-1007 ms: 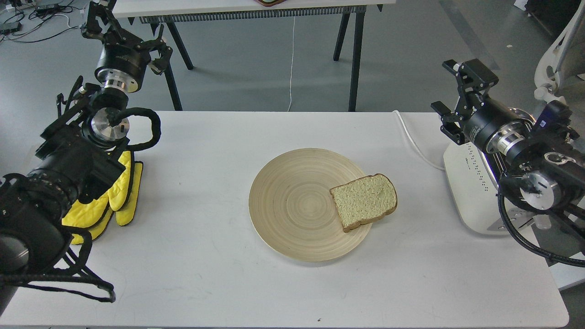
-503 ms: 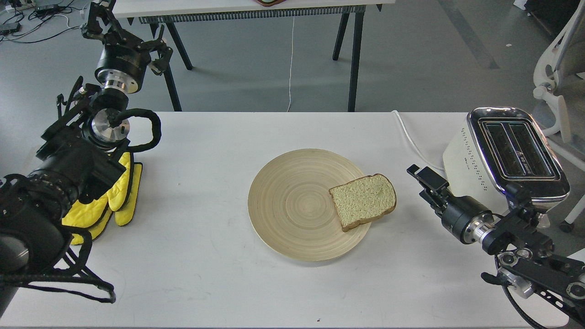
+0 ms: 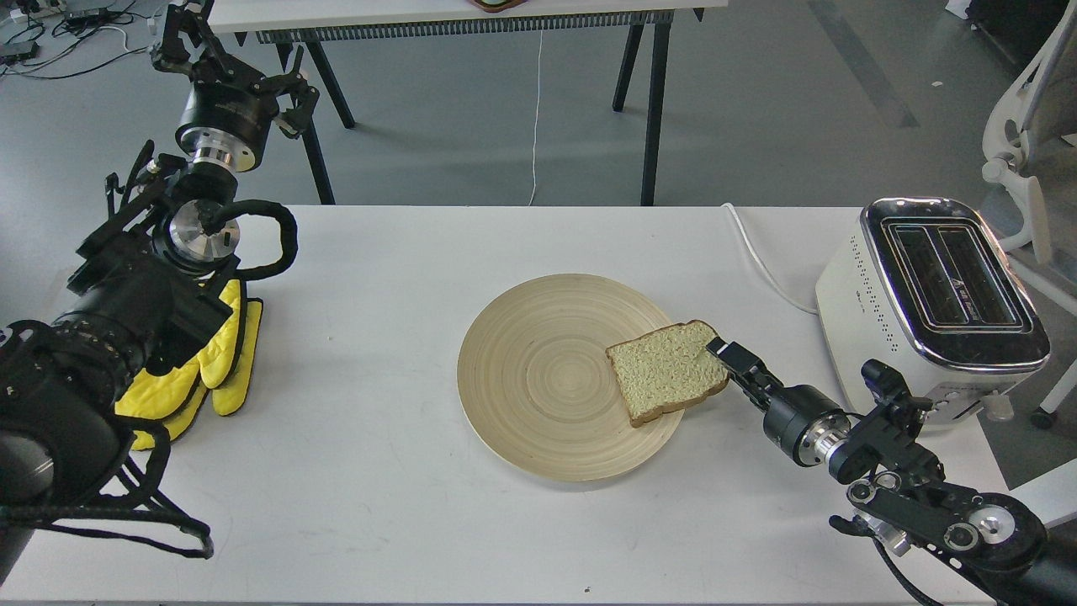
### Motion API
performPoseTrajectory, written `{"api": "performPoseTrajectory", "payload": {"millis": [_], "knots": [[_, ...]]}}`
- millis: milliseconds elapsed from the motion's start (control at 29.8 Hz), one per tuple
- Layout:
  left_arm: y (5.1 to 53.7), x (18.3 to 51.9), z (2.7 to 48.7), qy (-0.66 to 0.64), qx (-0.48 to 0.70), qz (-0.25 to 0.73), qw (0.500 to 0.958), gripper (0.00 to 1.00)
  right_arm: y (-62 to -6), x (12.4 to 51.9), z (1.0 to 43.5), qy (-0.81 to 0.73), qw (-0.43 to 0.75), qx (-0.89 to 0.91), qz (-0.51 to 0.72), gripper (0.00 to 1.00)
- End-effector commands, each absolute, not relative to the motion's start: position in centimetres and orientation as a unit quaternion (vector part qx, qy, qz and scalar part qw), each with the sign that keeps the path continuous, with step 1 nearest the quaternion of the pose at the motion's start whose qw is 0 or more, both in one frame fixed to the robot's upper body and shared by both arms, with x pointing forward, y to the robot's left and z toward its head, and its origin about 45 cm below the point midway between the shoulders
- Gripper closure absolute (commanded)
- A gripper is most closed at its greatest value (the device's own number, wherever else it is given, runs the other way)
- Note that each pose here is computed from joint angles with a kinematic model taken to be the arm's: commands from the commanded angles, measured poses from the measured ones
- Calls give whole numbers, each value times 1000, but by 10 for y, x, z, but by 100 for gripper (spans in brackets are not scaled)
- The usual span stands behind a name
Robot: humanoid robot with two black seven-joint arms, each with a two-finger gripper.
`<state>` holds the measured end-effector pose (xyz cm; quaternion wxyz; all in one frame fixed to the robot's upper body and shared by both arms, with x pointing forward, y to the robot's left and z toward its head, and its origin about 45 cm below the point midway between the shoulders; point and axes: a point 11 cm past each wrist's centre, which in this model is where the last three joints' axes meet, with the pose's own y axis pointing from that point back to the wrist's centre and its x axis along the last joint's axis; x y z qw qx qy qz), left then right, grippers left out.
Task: Put bread in toaster with right arm
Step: 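Reach the right gripper to the bread slice on the plate and grasp it, then lift the bread slice with the right gripper above the toaster slot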
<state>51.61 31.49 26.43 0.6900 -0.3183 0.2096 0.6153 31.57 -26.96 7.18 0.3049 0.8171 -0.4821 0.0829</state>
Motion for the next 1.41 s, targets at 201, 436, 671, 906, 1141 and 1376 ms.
{"api": "performPoseTrajectory", "payload": {"millis": [201,436,671,906,1141,1376], "knots": [[314,516,264,210,-318,615,690,0,-263,321,74,-478,302,821,84,83],[314,516,264,210,-318,615,690,0,-262,321,75,-478,300,821,84,90],[313,516,264,211,-318,614,690,0,-250,335,118,-470,248,838,121,98],[313,516,264,211,-318,614,690,0,-305,360,213,-488,240,810,222,98],[313,516,264,211,-318,614,690,0,-395,370,294,-523,305,732,314,97],[312,516,264,211,-318,614,691,0,-461,349,325,-524,400,664,353,97]]}}
